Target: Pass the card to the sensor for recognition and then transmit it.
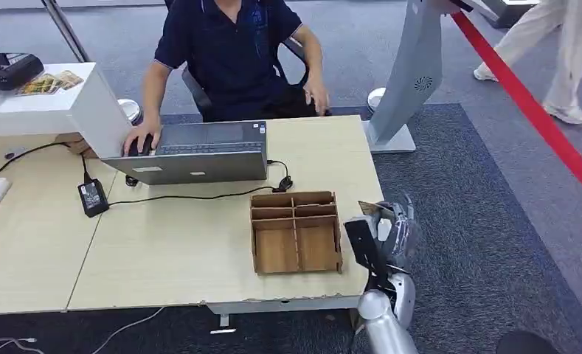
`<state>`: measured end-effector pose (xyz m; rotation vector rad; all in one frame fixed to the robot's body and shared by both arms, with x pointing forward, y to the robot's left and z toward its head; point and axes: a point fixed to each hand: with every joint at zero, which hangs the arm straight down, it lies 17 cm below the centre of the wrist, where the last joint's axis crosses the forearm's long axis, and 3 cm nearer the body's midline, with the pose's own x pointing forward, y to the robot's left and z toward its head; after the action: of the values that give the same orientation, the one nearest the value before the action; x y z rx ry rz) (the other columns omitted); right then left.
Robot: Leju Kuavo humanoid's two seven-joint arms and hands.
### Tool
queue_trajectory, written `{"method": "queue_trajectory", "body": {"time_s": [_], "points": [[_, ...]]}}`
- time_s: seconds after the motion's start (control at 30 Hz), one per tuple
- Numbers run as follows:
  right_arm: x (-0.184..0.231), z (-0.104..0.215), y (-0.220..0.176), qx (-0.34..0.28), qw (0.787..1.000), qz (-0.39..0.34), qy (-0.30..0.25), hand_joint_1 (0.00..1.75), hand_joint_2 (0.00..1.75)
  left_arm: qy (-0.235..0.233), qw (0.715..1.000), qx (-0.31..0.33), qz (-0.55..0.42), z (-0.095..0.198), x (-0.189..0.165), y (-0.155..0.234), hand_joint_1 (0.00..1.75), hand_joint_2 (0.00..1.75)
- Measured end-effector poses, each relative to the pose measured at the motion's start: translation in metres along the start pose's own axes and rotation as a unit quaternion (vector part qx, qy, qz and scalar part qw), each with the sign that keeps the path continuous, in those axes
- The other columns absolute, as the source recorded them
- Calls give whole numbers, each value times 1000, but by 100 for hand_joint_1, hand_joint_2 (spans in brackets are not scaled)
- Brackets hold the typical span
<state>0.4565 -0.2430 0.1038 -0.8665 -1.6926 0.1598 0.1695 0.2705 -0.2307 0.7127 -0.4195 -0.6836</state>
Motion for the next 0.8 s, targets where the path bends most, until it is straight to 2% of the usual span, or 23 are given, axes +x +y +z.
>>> {"method": "queue_trajectory", "body": {"time_s": [0.27,0.8], "points": [[-28,8,-3,2,999,15,30,175,175,-1,1000,1,-2,0,0,0,0,0],[-49,19,1,12,998,28,55,175,175,2,1000,1,-1,0,-1,0,0,0]]}}
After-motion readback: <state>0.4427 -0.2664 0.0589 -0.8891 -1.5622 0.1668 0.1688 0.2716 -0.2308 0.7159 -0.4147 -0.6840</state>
